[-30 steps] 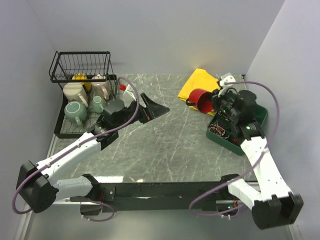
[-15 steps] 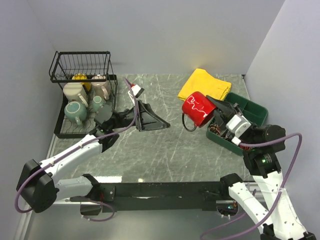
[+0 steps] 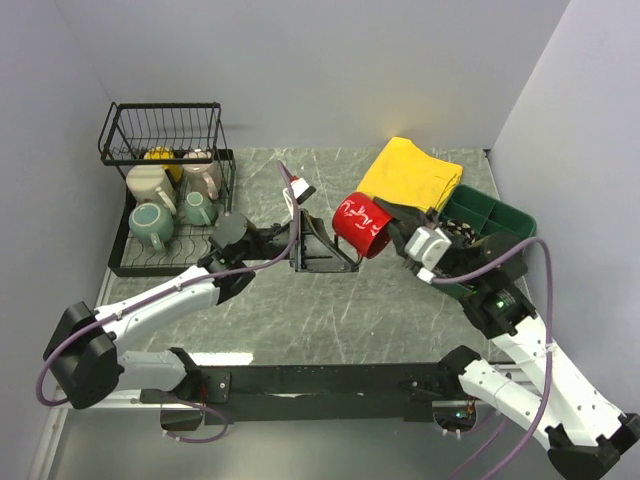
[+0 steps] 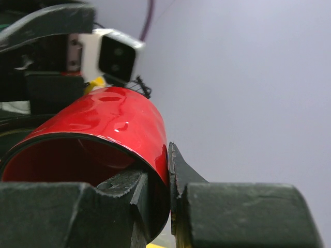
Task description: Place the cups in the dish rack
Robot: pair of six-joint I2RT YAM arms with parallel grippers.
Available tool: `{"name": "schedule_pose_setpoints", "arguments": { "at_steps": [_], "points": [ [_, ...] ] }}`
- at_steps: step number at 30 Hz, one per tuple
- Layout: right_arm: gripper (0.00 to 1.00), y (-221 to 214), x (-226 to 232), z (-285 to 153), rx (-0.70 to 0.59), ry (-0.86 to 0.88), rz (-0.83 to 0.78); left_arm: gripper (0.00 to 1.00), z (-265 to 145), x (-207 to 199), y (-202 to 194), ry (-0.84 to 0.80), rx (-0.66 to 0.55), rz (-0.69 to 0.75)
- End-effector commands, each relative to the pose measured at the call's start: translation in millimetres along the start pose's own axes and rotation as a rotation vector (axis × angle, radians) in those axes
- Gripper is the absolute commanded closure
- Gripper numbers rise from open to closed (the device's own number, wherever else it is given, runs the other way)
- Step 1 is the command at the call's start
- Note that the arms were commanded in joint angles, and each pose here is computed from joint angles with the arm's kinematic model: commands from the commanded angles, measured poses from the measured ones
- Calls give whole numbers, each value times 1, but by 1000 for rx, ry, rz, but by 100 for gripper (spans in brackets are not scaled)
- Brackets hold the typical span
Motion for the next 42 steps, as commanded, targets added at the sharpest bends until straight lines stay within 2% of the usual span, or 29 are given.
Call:
{"name": "schedule_pose_setpoints", "arguments": {
  "at_steps": [1,3,7,18,21,22,24,25,28,29,30,32,33,35,36,37,38,42],
  "points": [
    [100,22,-18,1,-67,-122,-97,18,8,-27,15,-73,-39,91],
    [100,16,-12,3,-58,-128,-92,21,10,-31,16,-87,-39,89],
    [100,17,-13,5,-71,-152,-85,42,10,-32,14,-94,-30,78],
    [100,18,-1,7,-88,-121,-107,55,8,-29,12,-83,-32,79],
    [100,19,0,7,-90,-121,-101,65,7,-28,12,-89,-26,80],
    [100,19,0,7,-88,-121,-98,73,6,-28,13,-92,-29,82],
    [100,20,0,7,-88,-121,-95,79,3,-30,13,-103,-32,85],
    [100,19,1,7,-84,-115,-93,86,2,-30,14,-105,-40,88],
    [100,18,6,6,-86,-87,-89,99,-7,-28,18,-102,-69,101],
    [96,18,8,5,-87,-82,-86,99,-9,-25,17,-93,-75,101],
    [84,17,9,5,-85,-73,-85,99,-11,-26,18,-90,-80,111],
    [70,15,13,5,-77,-54,-77,99,-15,-24,18,-73,-89,123],
    [55,14,14,5,-74,-51,-74,99,-17,-23,17,-72,-93,126],
    [38,11,15,5,-61,-52,-66,99,-22,-23,17,-69,-106,128],
    [20,10,15,5,-56,-54,-63,99,-24,-23,17,-68,-116,130],
    [12,9,15,4,-51,-55,-62,99,-28,-19,17,-58,-127,122],
    [0,7,16,4,-43,-52,-59,99,-32,-23,18,-60,-143,131],
    [0,0,23,-1,-2,-31,-36,99,-49,-18,20,-28,-201,132]
  ]
}}
Point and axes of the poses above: each gripper's point midway between its finger pads, its own z axis out along the fingers, its own x axis along the line the jaws close on, y = z × x, the point moved 3 cm from there along -z, back along the fingers, and after that the axes turned 3 degrees about z, right-handed, at the moved point
